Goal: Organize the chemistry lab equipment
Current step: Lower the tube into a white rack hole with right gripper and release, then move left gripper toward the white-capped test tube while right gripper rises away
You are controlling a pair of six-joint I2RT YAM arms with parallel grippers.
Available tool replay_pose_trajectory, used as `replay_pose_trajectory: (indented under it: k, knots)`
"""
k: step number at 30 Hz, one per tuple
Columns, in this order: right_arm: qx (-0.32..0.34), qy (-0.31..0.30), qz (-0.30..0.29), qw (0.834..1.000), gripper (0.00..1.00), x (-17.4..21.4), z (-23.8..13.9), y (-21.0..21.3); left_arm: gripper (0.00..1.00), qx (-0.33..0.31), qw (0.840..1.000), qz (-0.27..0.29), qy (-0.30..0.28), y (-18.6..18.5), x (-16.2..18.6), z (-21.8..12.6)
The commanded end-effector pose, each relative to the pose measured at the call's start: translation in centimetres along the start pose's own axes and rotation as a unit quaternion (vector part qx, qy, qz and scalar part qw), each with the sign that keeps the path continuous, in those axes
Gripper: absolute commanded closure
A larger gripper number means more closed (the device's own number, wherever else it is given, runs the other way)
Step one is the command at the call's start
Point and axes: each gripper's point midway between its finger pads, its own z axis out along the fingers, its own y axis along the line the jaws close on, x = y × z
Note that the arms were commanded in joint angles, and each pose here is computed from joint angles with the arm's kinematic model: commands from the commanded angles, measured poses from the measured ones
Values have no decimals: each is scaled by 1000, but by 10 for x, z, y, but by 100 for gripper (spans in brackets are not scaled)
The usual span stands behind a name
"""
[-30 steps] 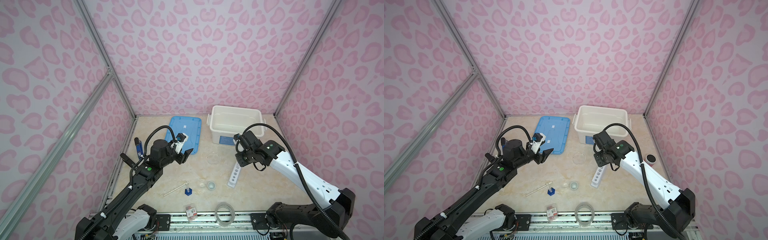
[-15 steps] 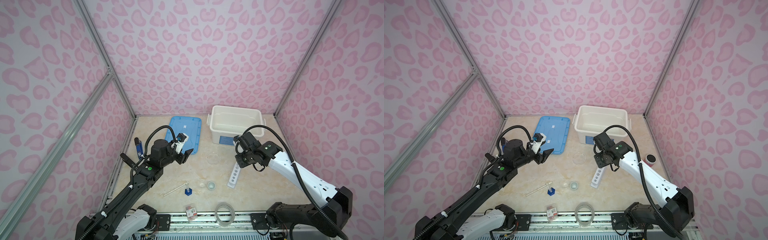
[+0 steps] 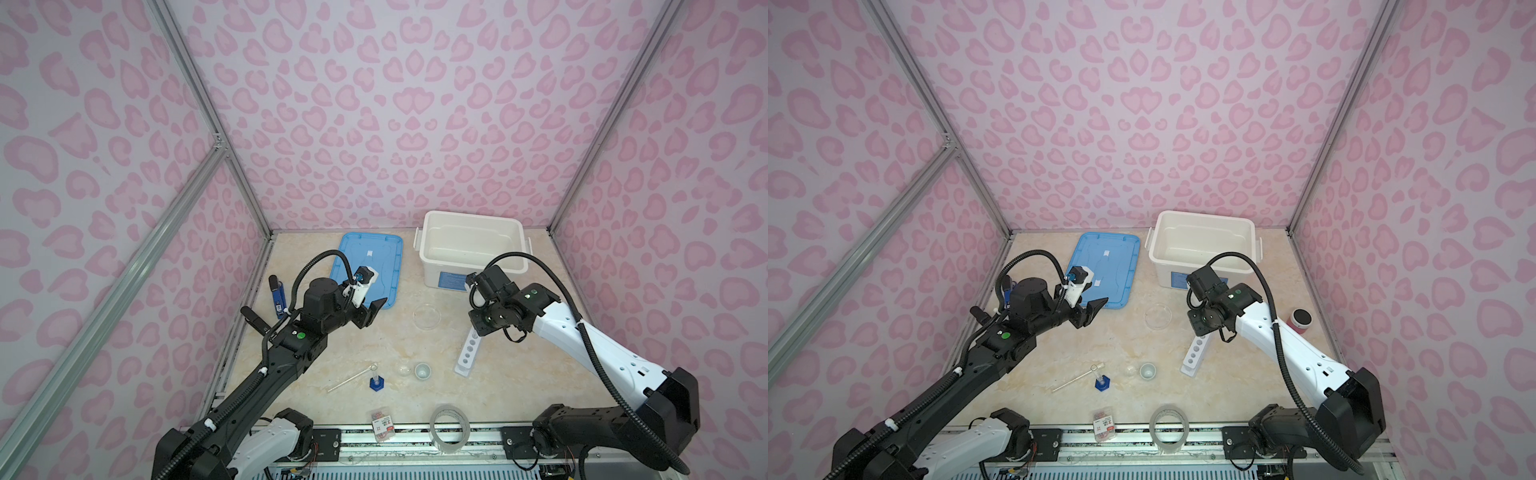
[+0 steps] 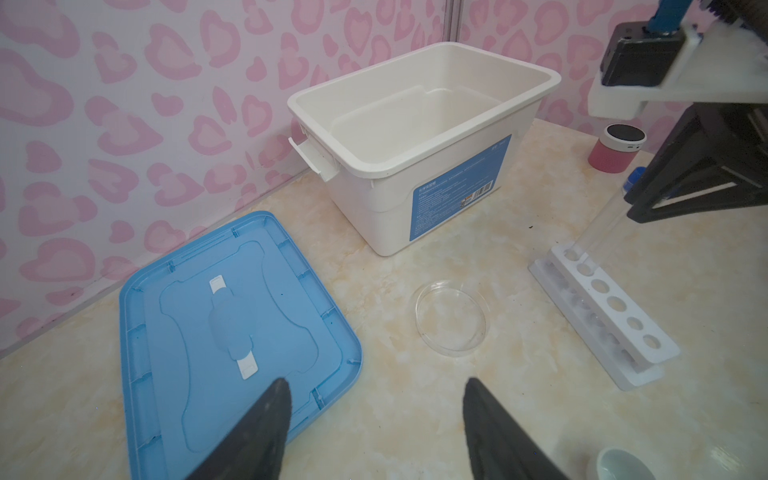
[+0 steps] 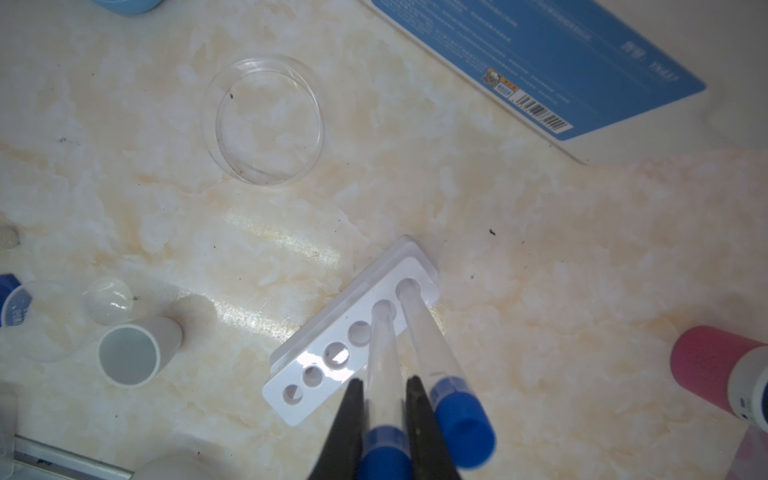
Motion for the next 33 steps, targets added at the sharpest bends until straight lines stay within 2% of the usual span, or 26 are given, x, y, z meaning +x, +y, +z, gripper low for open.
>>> replay_pose_trajectory:
  k: [1,19,24,33]
  knots:
    - [-4,-4,-4,1000,84,-3,3,1,33,0,1000,9,-9,1,-7,-1]
    - [-9,-4,-4,1000,76,-2,3,2,33,0,1000,8,-3,1,-6,0]
    - [-15,-19,-8,1000,76,-12,-9,3,32,-6,1000,8,-4,3,-8,-2]
    - [-40,-52,-22,998,74,-30,-30,11,32,31,999,15,7,-12,-2,-10]
